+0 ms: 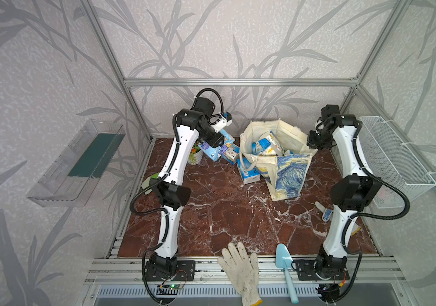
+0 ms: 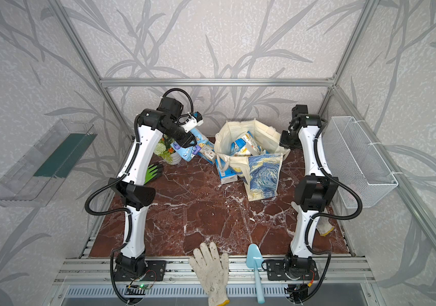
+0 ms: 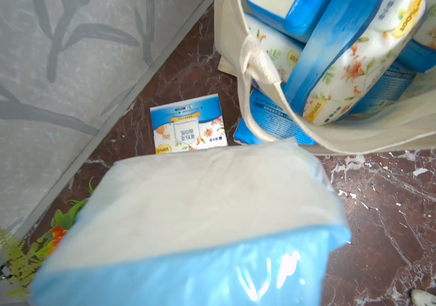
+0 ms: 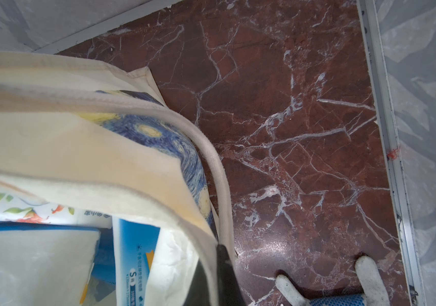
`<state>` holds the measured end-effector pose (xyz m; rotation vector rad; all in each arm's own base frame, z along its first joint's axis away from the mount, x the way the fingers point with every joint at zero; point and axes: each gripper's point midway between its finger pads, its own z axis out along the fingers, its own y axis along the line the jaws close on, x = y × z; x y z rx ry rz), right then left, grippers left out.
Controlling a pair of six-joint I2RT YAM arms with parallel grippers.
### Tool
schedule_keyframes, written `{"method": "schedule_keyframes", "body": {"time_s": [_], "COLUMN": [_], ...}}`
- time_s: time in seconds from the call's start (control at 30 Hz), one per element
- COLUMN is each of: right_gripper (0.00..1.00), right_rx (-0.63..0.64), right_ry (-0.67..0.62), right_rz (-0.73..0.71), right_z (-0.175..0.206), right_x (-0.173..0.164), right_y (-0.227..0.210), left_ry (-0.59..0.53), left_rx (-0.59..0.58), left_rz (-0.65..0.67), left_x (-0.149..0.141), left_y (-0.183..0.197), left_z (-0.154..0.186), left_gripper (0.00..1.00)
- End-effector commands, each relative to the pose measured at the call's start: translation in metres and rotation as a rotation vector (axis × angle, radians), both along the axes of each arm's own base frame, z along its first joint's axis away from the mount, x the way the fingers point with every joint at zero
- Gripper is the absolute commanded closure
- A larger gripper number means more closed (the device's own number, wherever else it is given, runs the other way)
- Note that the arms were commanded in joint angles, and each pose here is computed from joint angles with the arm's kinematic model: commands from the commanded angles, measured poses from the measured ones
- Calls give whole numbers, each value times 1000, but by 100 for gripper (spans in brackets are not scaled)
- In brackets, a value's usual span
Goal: Put tissues into the canvas bag
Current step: Pick up the pack of facial tissues from the center of the board, then place the pack of facial tissues in the canvas bag.
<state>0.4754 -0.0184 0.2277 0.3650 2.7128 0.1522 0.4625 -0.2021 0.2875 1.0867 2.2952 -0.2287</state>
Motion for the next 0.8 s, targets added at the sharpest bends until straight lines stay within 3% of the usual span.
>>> {"method": "schedule_keyframes", "body": {"time_s": [0.0, 0.43, 0.77], "right_gripper": [96, 96, 96], "right_rx": [-1, -6, -5], "right_ry": [-8, 12, -26], "right_rz": [-6, -6, 15], "right_z": [7, 2, 17], "right_x": [-5, -10, -9], "right_y": [-2, -3, 1], "left_ry": [-35, -277, -339], "left_rx": [-44, -342, -509], "left_rz": [38, 116, 63], "left_x": [8, 30, 23], "left_y": [-25, -70, -127], "left_z": [4, 96, 127], "left_gripper": [52, 55, 55]}}
